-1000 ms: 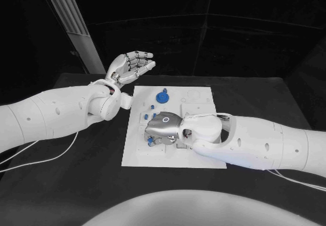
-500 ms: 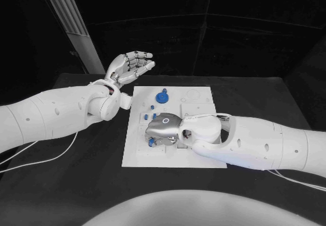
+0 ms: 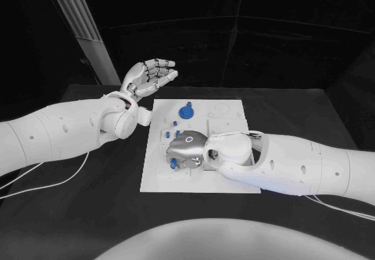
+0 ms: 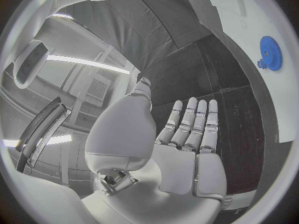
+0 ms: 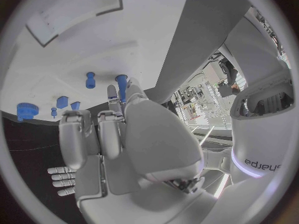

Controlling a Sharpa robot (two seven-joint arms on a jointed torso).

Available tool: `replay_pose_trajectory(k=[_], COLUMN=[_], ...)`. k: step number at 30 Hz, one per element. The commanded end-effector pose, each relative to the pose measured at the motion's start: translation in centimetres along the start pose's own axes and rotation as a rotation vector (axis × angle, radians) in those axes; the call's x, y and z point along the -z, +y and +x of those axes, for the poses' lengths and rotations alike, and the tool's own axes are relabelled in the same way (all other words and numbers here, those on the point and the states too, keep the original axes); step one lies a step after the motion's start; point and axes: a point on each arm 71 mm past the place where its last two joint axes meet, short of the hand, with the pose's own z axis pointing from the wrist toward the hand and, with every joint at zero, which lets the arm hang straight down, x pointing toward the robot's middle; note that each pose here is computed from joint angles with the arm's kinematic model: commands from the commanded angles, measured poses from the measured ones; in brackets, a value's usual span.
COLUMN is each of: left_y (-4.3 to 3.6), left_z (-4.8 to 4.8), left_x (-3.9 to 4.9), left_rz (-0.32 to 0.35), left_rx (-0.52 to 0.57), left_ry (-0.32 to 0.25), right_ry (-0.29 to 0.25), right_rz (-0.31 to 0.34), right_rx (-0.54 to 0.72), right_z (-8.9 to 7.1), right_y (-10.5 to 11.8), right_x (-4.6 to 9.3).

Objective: Assemble the parts on the task board

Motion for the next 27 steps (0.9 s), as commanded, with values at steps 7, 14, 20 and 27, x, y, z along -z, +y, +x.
replay_pose_trajectory(k=[7,14,20,27], left_y=[-1.48,-1.33,-1.08,-0.88], left_z=[0.04,-0.02,0.03,0.23], left_x=[0.08,0.14,0.25,0.19], left_rz=[0.199,0.196,0.191,0.188], left_rx=[0.009,0.008,0.010,0.011], left_ry=[0.006,0.005,0.005,0.007], right_ry=[-0.150,-0.403,-0.549,-0.510], right_rz=[0.046,0.115,0.266,0.461], right_rx=[-0.031,-0.320,-0.594,-0.779], right_z=[-0.9,-2.2,-3.7,-3.3], right_y=[-0.6,-2.5,-6.0,-8.7], right_x=[0.7,4.4,9.6,15.2])
